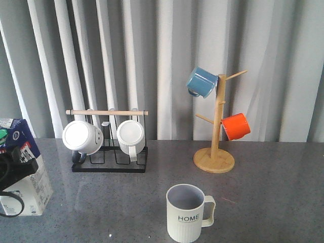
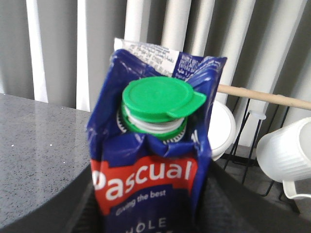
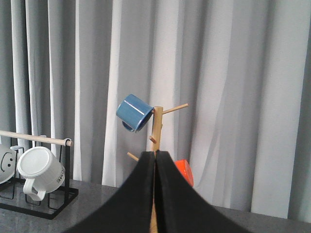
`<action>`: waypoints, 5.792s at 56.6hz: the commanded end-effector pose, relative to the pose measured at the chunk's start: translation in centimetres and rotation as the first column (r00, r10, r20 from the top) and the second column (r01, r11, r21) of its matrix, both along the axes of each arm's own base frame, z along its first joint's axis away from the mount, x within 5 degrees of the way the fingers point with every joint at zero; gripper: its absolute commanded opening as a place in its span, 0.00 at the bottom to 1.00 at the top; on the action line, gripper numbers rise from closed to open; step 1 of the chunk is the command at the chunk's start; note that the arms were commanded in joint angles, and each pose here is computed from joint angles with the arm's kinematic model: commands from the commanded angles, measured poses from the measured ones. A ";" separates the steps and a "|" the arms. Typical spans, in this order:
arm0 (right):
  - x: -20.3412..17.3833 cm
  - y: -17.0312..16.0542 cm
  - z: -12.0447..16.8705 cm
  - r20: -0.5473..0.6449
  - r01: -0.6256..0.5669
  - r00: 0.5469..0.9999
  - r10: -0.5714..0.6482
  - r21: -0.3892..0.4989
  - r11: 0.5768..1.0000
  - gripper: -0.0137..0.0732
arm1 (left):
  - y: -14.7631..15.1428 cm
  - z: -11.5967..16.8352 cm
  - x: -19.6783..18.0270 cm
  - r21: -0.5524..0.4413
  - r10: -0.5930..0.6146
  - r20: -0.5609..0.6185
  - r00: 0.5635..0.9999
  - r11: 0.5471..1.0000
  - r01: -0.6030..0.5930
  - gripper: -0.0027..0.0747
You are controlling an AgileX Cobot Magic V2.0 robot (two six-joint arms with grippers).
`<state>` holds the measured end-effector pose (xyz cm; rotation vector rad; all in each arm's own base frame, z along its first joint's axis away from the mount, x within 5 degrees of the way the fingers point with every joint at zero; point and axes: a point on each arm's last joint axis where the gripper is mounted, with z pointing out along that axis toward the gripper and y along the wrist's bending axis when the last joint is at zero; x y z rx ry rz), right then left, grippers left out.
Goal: Place milk next to cup
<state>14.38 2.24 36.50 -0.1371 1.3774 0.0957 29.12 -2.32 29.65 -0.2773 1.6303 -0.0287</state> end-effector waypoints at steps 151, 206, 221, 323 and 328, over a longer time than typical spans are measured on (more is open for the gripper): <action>-0.2 -0.1 1.5 0.092 0.005 0.996 -0.006 0.003 1.000 0.15 | -21.8 -1.9 0.8 -0.030 -0.164 -0.120 0.979 0.986 0.162 0.98; -0.2 -0.1 1.5 0.092 0.005 0.996 -0.006 0.003 1.000 0.15 | -16.5 13.0 -6.0 -0.152 -0.380 0.256 0.889 0.892 0.426 0.02; -0.2 -0.1 1.5 0.093 0.005 0.996 -0.006 0.003 1.000 0.15 | -19.5 12.9 -7.4 -0.007 -0.689 0.205 0.696 0.710 0.704 0.03; -0.2 -0.1 1.5 0.093 0.005 0.996 -0.006 0.003 1.000 0.15 | 2.1 -8.7 -23.7 0.201 -0.193 0.116 0.974 0.965 0.168 0.03; -0.2 -0.1 1.5 0.092 0.005 0.996 -0.006 0.003 1.000 0.15 | 2.1 -8.7 -23.7 0.200 -0.193 0.114 0.975 0.965 0.168 0.03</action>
